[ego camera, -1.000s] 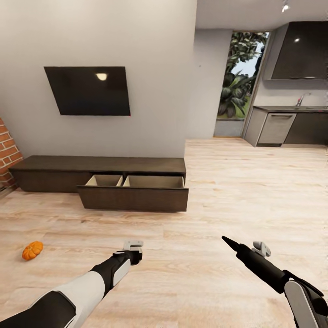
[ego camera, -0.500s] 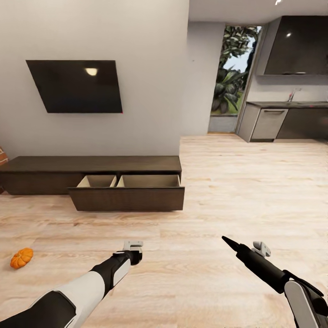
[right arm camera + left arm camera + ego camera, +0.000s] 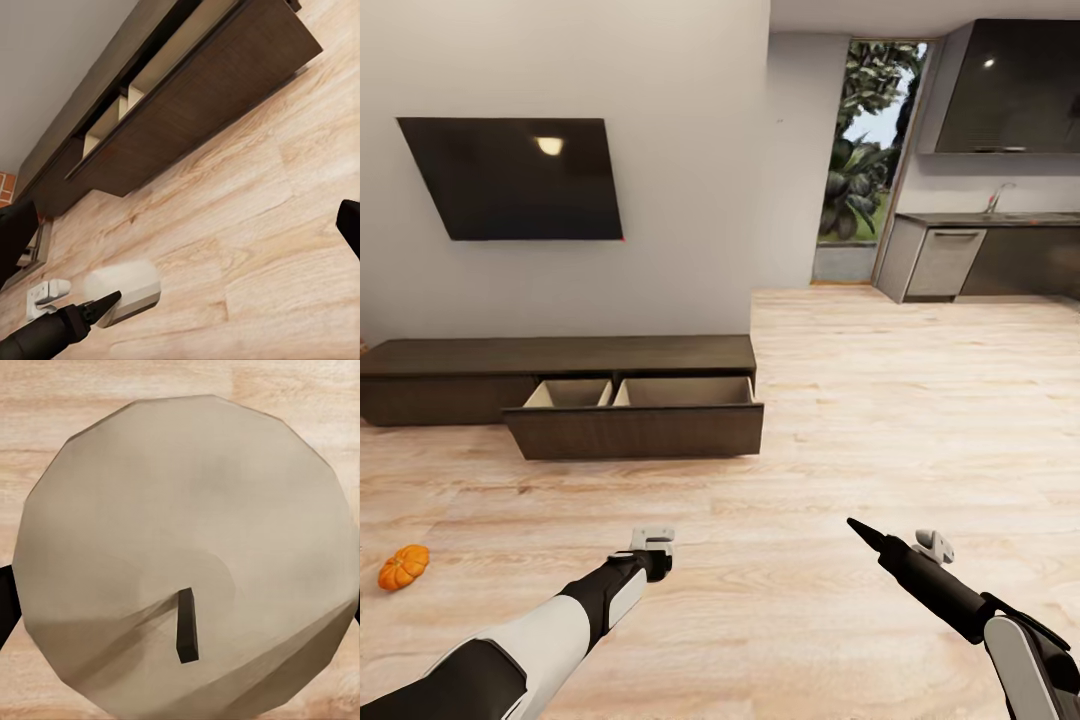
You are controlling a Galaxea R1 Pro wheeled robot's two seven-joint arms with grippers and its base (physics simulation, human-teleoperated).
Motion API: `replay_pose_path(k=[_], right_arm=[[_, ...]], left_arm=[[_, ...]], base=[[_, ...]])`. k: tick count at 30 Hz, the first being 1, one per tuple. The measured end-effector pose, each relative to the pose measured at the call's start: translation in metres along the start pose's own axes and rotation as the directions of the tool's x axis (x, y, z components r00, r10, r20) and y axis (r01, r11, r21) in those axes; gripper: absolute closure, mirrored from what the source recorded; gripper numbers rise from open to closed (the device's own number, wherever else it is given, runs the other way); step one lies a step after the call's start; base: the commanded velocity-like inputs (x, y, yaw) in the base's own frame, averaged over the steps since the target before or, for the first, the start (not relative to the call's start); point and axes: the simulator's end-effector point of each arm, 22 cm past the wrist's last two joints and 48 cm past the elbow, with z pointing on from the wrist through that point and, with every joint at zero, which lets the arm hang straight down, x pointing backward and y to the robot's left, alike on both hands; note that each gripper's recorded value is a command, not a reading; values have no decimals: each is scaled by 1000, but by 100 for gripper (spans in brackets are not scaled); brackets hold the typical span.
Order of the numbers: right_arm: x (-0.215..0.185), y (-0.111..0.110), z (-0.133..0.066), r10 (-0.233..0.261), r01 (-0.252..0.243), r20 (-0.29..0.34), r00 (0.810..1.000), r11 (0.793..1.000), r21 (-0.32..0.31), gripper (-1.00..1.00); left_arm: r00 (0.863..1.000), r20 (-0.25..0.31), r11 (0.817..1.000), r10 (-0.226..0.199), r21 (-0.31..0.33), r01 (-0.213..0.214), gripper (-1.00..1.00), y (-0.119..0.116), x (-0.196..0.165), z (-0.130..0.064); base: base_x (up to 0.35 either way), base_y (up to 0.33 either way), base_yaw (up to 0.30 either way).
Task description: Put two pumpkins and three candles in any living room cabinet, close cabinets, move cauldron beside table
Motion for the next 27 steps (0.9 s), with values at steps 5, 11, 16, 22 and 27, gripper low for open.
replay_pose_path(k=[5, 11, 16, 22, 27], right_arm=[[2, -3, 1, 4, -4, -6, 1000, 1000, 5, -100], [5, -6, 3, 9, -8, -12, 1000, 1000, 10, -100], [9, 8, -1, -14, 13, -12, 1000, 999, -34, -100], [49, 51, -10, -102, 89, -52, 993, 972, -219, -100], [56, 57, -12, -140, 123, -52, 989, 961, -246, -100]], left_arm=[[1000, -8, 1000, 0, 0, 0, 100, 0, 4, 3], [1000, -18, 1000, 0, 0, 0, 100, 0, 9, 6], [1000, -25, 1000, 0, 0, 0, 100, 0, 13, 8], [999, -33, 1000, 0, 1, 0, 100, -1, 17, 11], [999, -34, 1000, 1, 0, -1, 100, 0, 18, 12]], base=[[0, 146, -9], [0, 28, -2], [0, 4, 0], [0, 0, 0], [0, 0, 0]])
